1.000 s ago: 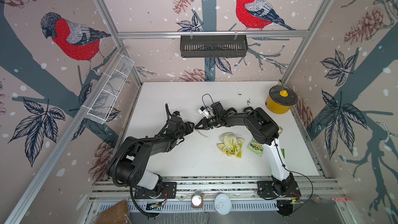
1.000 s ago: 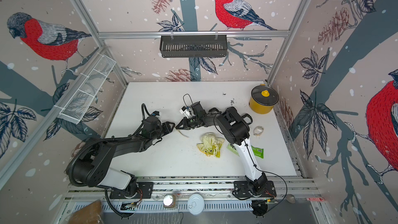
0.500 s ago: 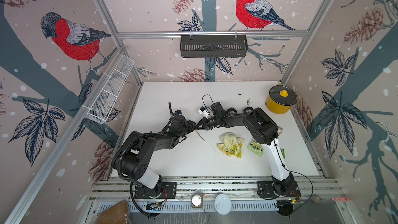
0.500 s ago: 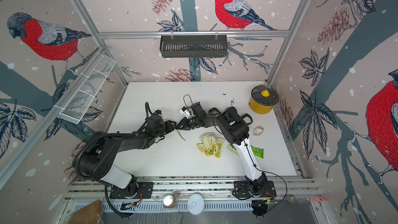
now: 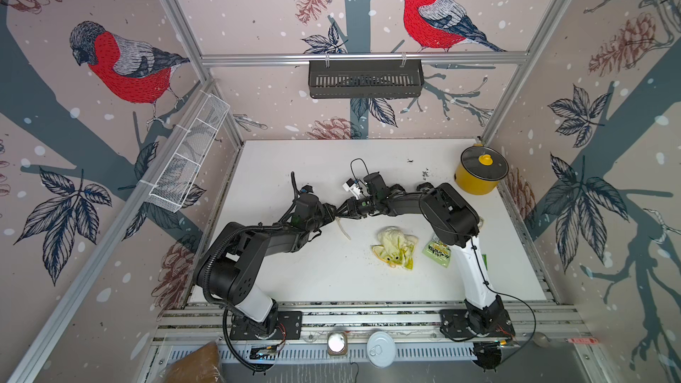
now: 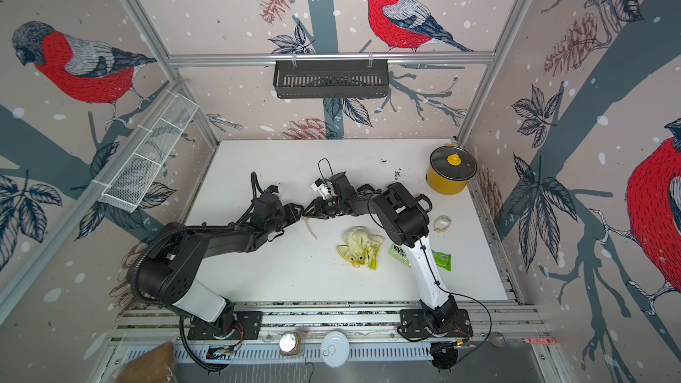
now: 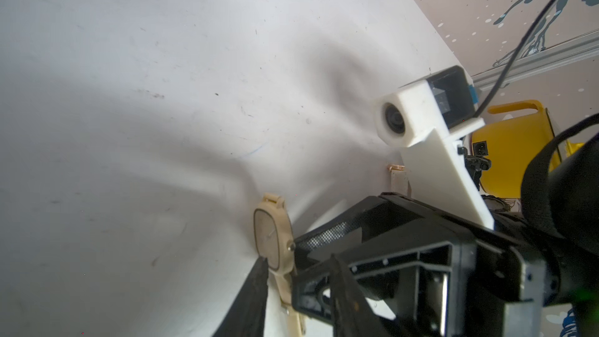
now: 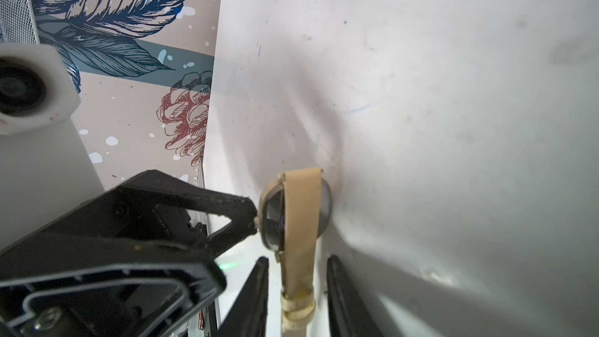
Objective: Wipe the watch dial
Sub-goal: Place the watch at the center of the board.
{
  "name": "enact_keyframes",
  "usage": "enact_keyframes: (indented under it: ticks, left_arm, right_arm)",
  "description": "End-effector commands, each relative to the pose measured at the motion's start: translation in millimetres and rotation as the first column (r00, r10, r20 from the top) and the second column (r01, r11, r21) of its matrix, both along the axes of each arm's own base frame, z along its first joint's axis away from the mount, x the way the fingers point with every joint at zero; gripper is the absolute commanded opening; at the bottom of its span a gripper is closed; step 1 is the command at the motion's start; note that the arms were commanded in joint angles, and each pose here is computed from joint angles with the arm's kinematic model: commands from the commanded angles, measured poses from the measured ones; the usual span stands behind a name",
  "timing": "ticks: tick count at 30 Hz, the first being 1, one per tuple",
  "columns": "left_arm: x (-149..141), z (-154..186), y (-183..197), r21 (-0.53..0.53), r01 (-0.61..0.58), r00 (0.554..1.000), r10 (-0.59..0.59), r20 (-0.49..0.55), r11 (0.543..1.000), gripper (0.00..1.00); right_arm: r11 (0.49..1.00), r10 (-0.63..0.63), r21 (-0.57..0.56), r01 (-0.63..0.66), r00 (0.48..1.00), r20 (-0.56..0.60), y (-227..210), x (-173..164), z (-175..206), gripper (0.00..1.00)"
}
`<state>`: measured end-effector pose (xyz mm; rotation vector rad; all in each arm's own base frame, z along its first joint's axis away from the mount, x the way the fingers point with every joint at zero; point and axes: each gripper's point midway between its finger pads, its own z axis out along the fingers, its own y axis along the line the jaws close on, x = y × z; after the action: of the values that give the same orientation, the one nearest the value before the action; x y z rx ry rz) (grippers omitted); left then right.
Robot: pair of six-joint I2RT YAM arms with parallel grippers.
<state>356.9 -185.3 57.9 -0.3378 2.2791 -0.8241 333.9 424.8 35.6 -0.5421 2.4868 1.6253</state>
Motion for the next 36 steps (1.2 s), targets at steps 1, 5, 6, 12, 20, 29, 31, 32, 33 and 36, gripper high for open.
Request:
enact_keyframes:
  ticks: [1, 5, 6, 12, 20, 29, 31, 32, 33, 36]
  left_arm:
    - [4, 1, -3, -0.010, -0.005, 1.000, 0.005, -0.002, 1.000, 0.34]
    - [5, 0, -6, -0.021, 0.000, 1.000, 0.000, 0.001, 1.000, 0.34]
    - [6, 0, -6, -0.021, -0.002, 1.000, 0.002, 0.000, 1.000, 0.34]
    - [12, 5, -13, -0.039, 0.008, 1.000, -0.008, 0.009, 0.999, 0.34]
    - [16, -8, -24, 0.042, 0.010, 0.999, -0.009, -0.035, 0.999, 0.32]
    - [18, 8, -19, 0.075, -0.006, 1.000, 0.006, -0.001, 0.997, 0.32]
    - [18, 28, -10, 0.110, -0.027, 0.999, 0.021, 0.050, 0.994, 0.35]
    - [18, 40, -6, 0.125, -0.040, 0.996, 0.031, 0.079, 0.991, 0.37]
    - [18, 54, -1, 0.148, -0.049, 0.993, 0.032, 0.115, 0.988, 0.40]
    - [15, 89, 15, 0.204, -0.090, 0.976, 0.046, 0.215, 0.975, 0.46]
  right_arm:
    - [0.999, -0.042, -0.020, 0.043, 0.998, 0.046, -6, 10, 3, 0.37]
    - [0.995, -0.089, -0.035, 0.092, 0.993, 0.083, -16, 18, 9, 0.37]
    - [0.994, -0.099, -0.038, 0.103, 0.991, 0.094, -18, 20, 11, 0.37]
    - [0.988, -0.130, -0.059, 0.140, 0.980, 0.152, -28, 27, 22, 0.37]
    - [0.978, -0.184, -0.049, 0.202, 0.951, 0.250, -40, 35, 55, 0.37]
    - [0.887, -0.326, -0.121, 0.446, 0.789, 0.520, -111, 50, 119, 0.38]
    - [0.853, -0.353, -0.113, 0.510, 0.722, 0.595, -132, 48, 138, 0.49]
    - [0.836, -0.364, -0.100, 0.539, 0.682, 0.635, -142, 45, 148, 0.97]
    - [0.818, -0.374, -0.083, 0.570, 0.636, 0.675, -154, 42, 160, 0.99]
    - [0.769, -0.393, -0.024, 0.639, 0.501, 0.771, -187, 27, 189, 0.99]
